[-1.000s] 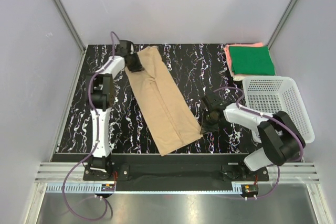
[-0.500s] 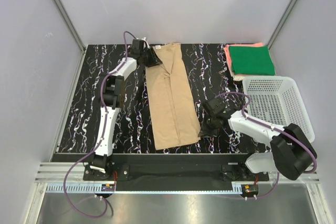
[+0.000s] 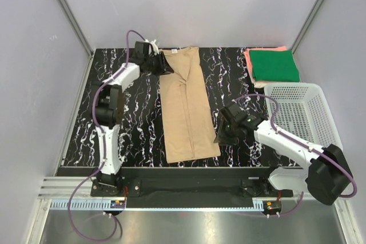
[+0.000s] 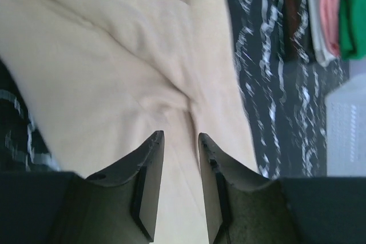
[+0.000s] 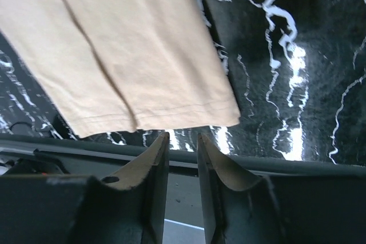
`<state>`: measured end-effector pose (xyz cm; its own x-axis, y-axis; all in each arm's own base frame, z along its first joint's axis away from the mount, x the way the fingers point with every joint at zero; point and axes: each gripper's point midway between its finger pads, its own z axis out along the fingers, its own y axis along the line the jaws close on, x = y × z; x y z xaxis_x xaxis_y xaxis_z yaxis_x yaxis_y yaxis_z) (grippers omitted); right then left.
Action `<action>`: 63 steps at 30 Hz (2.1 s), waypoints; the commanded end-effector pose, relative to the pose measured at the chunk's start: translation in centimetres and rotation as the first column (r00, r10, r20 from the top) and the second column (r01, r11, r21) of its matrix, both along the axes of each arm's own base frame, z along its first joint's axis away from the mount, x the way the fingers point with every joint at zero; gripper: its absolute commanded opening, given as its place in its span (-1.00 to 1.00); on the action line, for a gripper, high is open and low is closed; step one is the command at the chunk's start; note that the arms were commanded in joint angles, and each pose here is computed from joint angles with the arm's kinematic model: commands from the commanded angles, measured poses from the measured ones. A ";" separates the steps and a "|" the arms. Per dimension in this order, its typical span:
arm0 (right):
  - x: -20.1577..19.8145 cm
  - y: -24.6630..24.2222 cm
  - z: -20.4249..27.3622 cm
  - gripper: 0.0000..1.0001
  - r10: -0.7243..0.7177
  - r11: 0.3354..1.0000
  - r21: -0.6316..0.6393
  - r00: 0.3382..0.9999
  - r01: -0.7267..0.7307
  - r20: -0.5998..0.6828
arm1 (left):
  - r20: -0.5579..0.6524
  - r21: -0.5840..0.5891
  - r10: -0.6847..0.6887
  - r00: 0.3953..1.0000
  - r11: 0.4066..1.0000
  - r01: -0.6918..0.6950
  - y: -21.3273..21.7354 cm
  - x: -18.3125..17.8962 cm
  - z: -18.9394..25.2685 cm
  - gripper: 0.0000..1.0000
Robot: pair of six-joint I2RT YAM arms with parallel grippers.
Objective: Fold and stack the t-shirts
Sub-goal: Fold the tshirt
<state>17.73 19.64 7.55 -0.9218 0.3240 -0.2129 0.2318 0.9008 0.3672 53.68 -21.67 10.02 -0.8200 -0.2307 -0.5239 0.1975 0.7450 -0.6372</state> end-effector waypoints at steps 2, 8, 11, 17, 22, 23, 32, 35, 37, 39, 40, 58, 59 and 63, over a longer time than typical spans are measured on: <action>1.1 0.2 1.1 -0.43 0.040 0.999 -0.027 0.998 -0.038 0.053 | 0.054 0.092 -0.053 0.997 0.995 0.048 1.1 -7.8 5.8 -0.30; 0.7 0.4 -1.6 -0.79 0.092 0.995 -0.046 0.996 -0.091 0.016 | -0.091 0.195 -0.140 0.986 0.968 0.156 -0.3 -22.5 0.5 -0.35; 0.8 0.0 -2.5 -0.80 0.089 0.994 -0.065 0.996 -0.088 0.012 | -0.104 0.198 -0.173 0.979 0.961 0.191 -1.4 -28.2 -0.2 -0.34; 0.8 0.1 -4.6 -0.94 0.087 0.993 -0.079 0.996 -0.088 -0.014 | -0.067 0.118 -0.134 0.989 0.983 0.141 -1.3 -32.6 0.2 -0.48; 0.8 0.2 -6.1 -1.00 0.092 0.989 -0.112 0.994 -0.098 -0.063 | -0.124 0.069 -0.184 0.975 0.979 0.193 -2.8 -35.0 -1.9 -1.00; 0.8 0.2 -6.1 -1.00 0.088 0.989 -0.114 0.994 -0.094 -0.062 | -0.152 0.102 -0.169 0.974 0.977 0.186 -2.3 -35.4 -2.9 -1.00; 1.0 0.3 -6.7 -1.00 0.075 0.989 -0.121 0.994 -0.084 -0.076 | -0.210 0.229 -0.134 0.968 0.956 0.182 0.8 -38.0 -6.6 -1.00; 1.0 -0.3 -7.7 -1.00 0.072 0.983 -0.162 0.993 -0.086 -0.091 | -0.230 0.223 -0.171 0.958 0.949 0.223 0.7 -38.7 -7.0 -1.00; 0.9 -0.3 -7.7 -1.00 0.070 0.984 -0.158 0.993 -0.084 -0.096 | -0.240 0.223 -0.178 0.954 0.947 0.233 0.7 -39.0 -7.4 -1.00; 1.0 0.0 -7.2 -1.00 0.077 0.986 -0.141 0.993 -0.088 -0.087 | -0.250 0.223 -0.176 0.952 0.947 0.233 1.0 -39.4 -7.7 -1.00; 0.9 0.0 -7.0 -1.00 0.075 0.986 -0.141 0.993 -0.087 -0.087 | -0.254 0.224 -0.167 0.953 0.948 0.226 1.1 -39.5 -7.8 -1.00; 0.4 -0.6 -3.2 -0.39 0.161 0.983 -0.082 0.985 -0.166 -0.059 | -0.267 0.121 -0.092 0.959 0.984 0.128 1.2 -40.6 -5.3 -0.49; 0.4 -0.7 -3.2 -0.39 0.165 0.982 -0.082 0.984 -0.170 -0.060 | -0.285 0.119 -0.075 0.956 0.986 0.113 1.3 -40.8 -5.5 -0.49; 0.5 -1.1 -3.4 -0.41 0.165 0.983 -0.075 0.984 -0.170 -0.065 | -0.298 0.132 -0.030 0.954 0.989 0.073 1.9 -41.1 -6.4 -0.45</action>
